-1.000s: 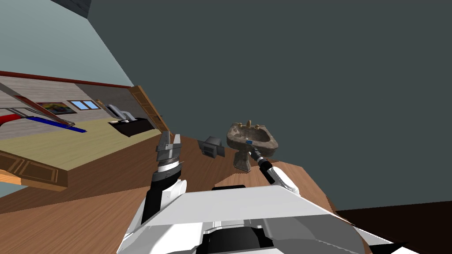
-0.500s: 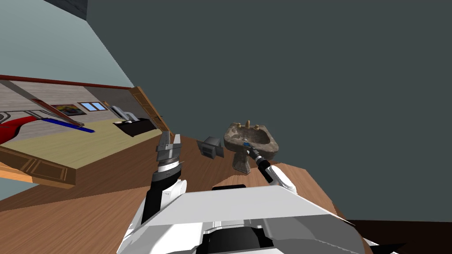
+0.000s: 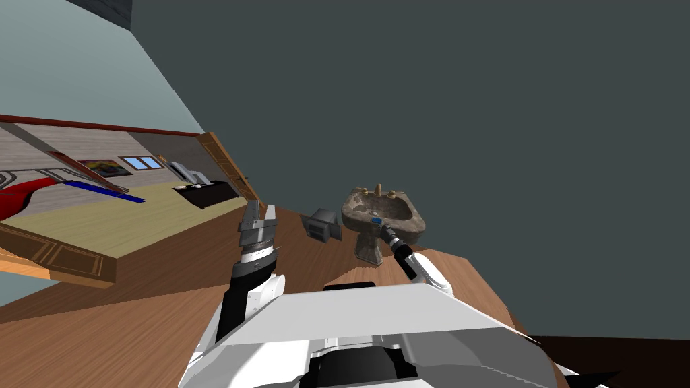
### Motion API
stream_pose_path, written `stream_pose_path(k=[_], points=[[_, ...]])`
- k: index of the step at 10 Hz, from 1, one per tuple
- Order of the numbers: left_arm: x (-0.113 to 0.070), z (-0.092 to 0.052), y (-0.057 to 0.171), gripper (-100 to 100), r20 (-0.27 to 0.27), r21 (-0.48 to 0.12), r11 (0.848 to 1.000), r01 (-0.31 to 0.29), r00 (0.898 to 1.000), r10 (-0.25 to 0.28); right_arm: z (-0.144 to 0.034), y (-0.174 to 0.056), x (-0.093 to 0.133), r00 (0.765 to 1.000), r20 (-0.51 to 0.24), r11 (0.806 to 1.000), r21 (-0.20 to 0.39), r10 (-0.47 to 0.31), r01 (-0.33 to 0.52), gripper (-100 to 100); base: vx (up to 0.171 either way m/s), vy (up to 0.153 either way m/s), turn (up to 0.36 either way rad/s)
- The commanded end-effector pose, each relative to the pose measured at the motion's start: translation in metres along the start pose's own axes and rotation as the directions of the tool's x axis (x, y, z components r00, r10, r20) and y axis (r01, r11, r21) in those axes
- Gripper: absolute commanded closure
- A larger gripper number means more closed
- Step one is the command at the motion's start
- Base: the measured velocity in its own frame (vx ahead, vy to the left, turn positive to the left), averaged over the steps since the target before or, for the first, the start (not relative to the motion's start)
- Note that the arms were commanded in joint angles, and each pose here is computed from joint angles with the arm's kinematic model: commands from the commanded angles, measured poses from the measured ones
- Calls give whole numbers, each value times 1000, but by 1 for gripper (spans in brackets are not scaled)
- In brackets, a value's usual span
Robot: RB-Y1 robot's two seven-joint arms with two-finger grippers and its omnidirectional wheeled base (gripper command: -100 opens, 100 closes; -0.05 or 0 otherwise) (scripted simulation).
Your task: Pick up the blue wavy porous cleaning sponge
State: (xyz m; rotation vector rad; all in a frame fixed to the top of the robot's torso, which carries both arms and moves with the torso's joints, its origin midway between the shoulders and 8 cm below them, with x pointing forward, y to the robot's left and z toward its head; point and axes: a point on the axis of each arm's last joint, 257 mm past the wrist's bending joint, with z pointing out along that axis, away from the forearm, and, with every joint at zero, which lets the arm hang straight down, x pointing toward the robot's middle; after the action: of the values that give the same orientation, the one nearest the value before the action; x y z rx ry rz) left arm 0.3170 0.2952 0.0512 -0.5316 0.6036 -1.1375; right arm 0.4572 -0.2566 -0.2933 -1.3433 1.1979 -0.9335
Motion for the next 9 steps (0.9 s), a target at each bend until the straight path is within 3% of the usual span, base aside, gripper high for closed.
stream_pose_path(k=[1,2,9], points=[[0,0,0,0,0,0,1000,0,1000,0,0,0,0,1000,0,1000,0,0,0,0,0,0,0],[0,0,0,0,0,0,1000,0,1000,0,-11,10,19,999,-33,1000,-28,8,-9,-100,-12,24,-38],[0,0,0,0,0,0,1000,0,1000,0,-60,30,104,983,-179,992,-109,40,-61,-100,15,73,-25]])
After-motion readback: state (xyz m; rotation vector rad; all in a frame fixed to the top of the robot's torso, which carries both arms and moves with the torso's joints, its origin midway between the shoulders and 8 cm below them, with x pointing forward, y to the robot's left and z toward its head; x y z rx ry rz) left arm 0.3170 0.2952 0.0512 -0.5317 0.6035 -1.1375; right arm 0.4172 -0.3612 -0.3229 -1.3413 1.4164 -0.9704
